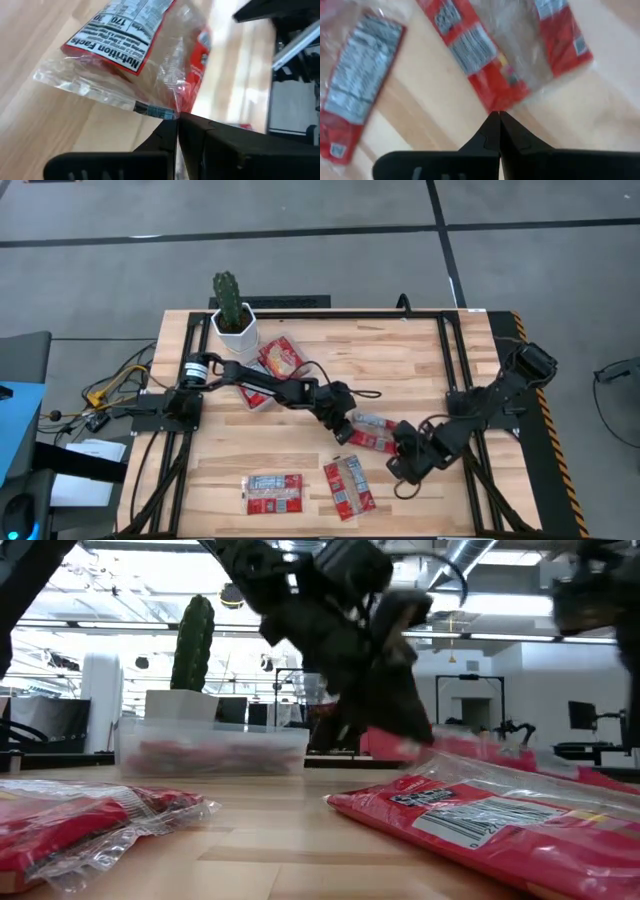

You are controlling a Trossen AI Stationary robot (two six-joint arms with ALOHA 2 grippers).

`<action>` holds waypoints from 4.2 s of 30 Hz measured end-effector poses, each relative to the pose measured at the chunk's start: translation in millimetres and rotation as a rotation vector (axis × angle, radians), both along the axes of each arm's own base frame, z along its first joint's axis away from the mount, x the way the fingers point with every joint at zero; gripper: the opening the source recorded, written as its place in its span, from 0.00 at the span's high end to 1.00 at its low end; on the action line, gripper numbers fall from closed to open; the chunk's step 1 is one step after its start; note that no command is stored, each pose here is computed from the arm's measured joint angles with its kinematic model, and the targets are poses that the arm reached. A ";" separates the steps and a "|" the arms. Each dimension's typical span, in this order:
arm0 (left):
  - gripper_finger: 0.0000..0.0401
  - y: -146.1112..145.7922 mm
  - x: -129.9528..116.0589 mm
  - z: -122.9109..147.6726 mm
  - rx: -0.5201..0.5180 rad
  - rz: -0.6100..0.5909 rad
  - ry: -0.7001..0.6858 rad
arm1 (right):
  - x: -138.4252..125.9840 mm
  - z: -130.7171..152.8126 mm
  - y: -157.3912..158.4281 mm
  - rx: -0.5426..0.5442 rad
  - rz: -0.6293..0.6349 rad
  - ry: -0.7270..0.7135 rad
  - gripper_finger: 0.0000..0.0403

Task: Sort popcorn bags into baskets
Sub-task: Put the red popcorn bag into the transparent bin

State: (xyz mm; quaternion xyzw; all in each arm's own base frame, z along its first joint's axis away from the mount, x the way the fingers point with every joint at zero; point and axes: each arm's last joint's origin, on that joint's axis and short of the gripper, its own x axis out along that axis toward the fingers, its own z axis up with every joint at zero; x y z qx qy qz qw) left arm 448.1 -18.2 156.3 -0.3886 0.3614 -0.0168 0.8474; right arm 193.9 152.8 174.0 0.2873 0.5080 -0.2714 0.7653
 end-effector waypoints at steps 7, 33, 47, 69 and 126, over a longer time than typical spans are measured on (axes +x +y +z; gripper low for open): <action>1.00 3.5 -3.9 16.0 0.046 0.032 -0.020 | -20.5 -17.1 5.2 -0.005 -0.087 0.028 0.96; 1.00 6.4 -64.2 104.2 0.272 0.073 0.067 | -10.8 -20.6 -2.5 -0.042 -0.113 -0.070 0.93; 0.51 15.0 -85.1 20.8 -0.008 0.287 -0.028 | -9.1 -20.2 -1.3 -0.022 -0.125 -0.088 0.95; 0.35 3.1 -105.0 -7.5 0.006 0.364 0.046 | 15.2 -52.9 10.2 -0.037 -0.143 -0.070 0.92; 0.54 -6.8 -93.2 -38.4 -0.081 0.385 -0.036 | 99.8 -50.5 -55.3 -0.147 0.300 -0.144 0.95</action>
